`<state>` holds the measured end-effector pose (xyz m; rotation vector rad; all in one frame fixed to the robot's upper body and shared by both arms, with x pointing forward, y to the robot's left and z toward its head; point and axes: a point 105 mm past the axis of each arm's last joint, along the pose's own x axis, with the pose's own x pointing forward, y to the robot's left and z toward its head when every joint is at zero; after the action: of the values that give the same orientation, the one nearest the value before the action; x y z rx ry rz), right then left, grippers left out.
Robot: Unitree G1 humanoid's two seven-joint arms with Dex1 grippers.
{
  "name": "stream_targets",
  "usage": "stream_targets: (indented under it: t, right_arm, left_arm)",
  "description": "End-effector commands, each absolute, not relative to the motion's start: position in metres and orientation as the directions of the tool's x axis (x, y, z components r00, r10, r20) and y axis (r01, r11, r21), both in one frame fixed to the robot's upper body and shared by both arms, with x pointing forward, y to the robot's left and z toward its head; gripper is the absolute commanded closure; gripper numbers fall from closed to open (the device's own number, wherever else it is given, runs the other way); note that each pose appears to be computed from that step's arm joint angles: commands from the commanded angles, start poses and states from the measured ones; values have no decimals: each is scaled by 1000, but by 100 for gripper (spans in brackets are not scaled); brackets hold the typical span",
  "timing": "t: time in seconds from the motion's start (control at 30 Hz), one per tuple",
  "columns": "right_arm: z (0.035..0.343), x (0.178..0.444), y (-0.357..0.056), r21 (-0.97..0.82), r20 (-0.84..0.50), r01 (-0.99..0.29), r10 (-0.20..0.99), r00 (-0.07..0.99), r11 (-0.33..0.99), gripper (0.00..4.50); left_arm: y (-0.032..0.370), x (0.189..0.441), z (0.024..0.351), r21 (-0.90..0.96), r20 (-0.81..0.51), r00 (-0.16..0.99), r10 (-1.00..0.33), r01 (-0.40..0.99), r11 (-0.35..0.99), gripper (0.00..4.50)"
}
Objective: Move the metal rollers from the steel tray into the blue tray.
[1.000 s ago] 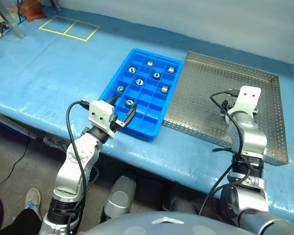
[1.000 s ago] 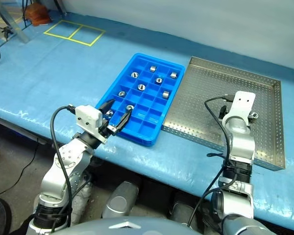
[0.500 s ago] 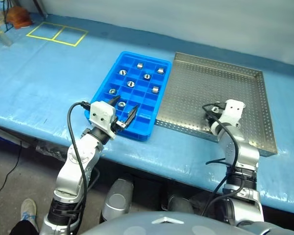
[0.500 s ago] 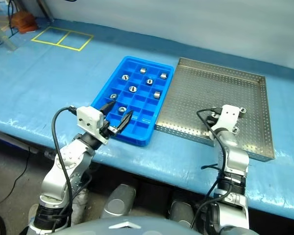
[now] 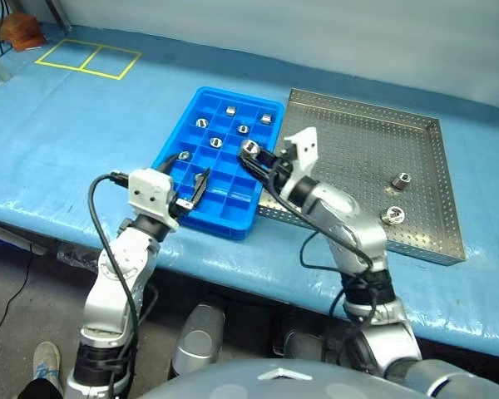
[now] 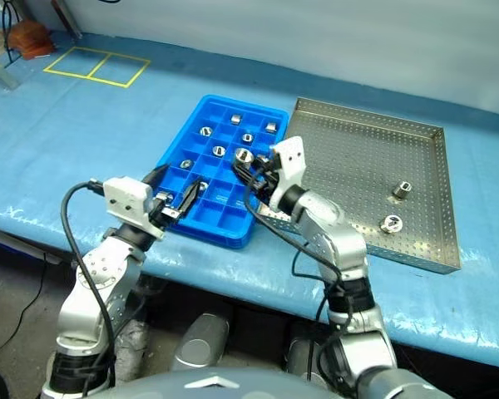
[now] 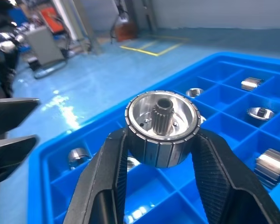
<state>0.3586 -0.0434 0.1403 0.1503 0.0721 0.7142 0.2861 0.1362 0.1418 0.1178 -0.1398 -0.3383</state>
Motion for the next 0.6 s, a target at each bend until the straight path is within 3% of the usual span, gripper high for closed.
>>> stream_targets:
  t: [0.03, 0.13, 0.43, 0.57, 0.6]
  right_arm:
    - [149, 375, -47, 68, 5, -592, 593, 805, 803, 285]
    - [139, 388, -48, 29, -51, -526, 527, 848, 850, 285]
    - [121, 395, -28, 79, -149, -564, 569, 809, 822, 285]
    - [103, 406, -37, -29, -230, -499, 480, 847, 866, 285]
    - [99, 407, -39, -26, -245, -494, 473, 846, 869, 250]
  left_arm:
    - [143, 281, 157, 178, 168, 935, -313, 283, 942, 92]
    - [146, 280, 156, 184, 162, 940, -301, 271, 945, 92]
    - [145, 281, 151, 214, 133, 942, -309, 277, 937, 92]
    - [143, 282, 152, 210, 135, 939, -317, 286, 935, 92]
    - [143, 282, 152, 210, 135, 939, -318, 286, 935, 92]
